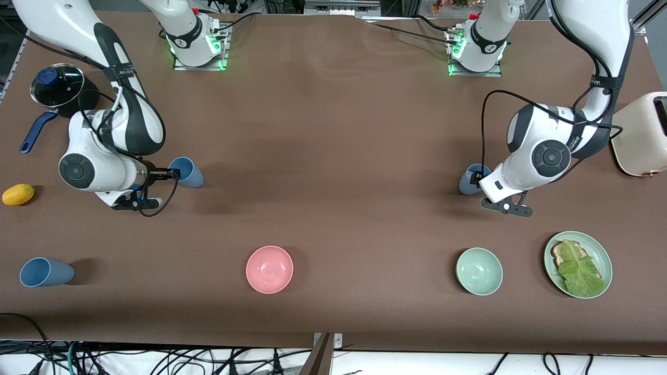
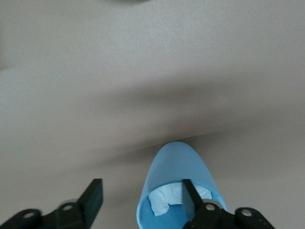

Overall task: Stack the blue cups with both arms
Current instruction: 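Grasp the plain cup with the right gripper while the left gripper grasps the tissue cup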

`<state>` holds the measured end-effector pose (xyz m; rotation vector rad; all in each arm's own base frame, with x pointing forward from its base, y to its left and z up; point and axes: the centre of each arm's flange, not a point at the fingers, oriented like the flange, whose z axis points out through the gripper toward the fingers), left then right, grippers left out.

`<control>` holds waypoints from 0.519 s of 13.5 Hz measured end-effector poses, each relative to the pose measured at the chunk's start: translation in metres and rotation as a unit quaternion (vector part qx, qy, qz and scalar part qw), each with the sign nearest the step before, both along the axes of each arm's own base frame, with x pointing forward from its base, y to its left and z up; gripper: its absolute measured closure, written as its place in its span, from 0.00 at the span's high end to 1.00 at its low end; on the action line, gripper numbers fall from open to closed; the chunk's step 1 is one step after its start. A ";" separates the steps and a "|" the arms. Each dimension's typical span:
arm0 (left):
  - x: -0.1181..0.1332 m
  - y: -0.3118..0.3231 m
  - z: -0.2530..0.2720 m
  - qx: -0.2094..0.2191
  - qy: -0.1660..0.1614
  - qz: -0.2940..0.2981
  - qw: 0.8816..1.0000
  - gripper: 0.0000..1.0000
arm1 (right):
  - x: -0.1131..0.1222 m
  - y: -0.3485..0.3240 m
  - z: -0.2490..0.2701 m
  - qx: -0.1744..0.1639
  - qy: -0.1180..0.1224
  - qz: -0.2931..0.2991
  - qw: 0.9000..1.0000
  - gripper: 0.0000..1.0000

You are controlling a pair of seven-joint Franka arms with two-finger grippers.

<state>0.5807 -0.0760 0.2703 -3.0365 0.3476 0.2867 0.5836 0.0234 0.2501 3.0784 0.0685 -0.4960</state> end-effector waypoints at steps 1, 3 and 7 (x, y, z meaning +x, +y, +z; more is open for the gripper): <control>-0.002 0.000 -0.003 0.000 0.005 0.001 1.000 0.93 | 0.000 0.002 0.000 0.000 0.001 -0.001 1.000 0.46; -0.002 0.001 -0.003 0.000 0.008 0.002 1.000 0.94 | -0.002 0.003 -0.001 0.004 0.006 -0.006 1.000 0.25; -0.003 0.002 -0.002 0.002 0.018 0.004 1.000 0.94 | 0.005 0.010 0.015 0.013 0.006 -0.009 1.000 0.05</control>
